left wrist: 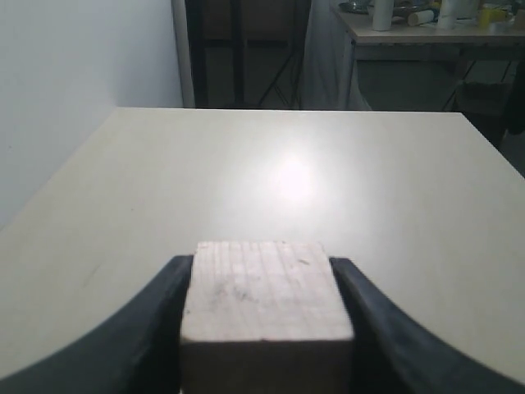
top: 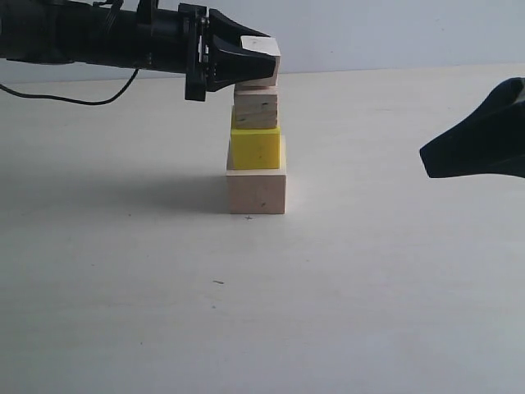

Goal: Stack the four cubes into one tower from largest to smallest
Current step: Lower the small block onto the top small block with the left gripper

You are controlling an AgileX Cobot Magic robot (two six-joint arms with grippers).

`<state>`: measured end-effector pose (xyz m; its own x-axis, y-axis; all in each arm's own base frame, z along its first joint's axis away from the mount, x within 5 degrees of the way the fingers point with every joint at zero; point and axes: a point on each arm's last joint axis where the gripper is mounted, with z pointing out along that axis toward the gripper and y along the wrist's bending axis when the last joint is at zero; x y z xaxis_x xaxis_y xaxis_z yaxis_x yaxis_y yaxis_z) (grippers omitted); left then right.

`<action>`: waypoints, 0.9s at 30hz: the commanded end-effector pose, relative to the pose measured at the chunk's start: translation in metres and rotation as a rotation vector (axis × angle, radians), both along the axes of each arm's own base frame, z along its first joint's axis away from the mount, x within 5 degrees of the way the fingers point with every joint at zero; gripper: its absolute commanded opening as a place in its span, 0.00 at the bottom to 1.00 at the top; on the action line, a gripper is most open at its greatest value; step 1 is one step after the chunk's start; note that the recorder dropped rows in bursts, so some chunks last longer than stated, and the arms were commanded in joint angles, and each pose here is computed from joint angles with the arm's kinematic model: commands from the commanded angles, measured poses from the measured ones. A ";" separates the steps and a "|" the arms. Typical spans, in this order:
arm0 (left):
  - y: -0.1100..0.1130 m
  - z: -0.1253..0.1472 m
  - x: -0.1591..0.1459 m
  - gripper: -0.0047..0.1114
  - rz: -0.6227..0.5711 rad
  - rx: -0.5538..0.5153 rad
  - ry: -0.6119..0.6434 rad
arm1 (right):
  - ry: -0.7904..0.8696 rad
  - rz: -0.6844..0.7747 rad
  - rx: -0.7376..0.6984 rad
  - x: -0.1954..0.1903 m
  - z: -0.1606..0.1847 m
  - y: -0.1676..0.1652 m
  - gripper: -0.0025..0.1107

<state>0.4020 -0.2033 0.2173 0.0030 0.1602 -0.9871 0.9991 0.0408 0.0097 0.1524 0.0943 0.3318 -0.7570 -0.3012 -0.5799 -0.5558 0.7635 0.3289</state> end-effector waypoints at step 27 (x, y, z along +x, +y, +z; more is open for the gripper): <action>-0.001 0.006 0.000 0.57 0.000 -0.019 -0.010 | -0.010 0.005 -0.006 0.001 -0.001 0.000 0.02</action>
<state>0.4020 -0.2033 0.2173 0.0047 0.1603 -0.9871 0.9991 0.0405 0.0114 0.1524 0.0943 0.3318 -0.7570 -0.3012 -0.5799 -0.5558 0.7635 0.3289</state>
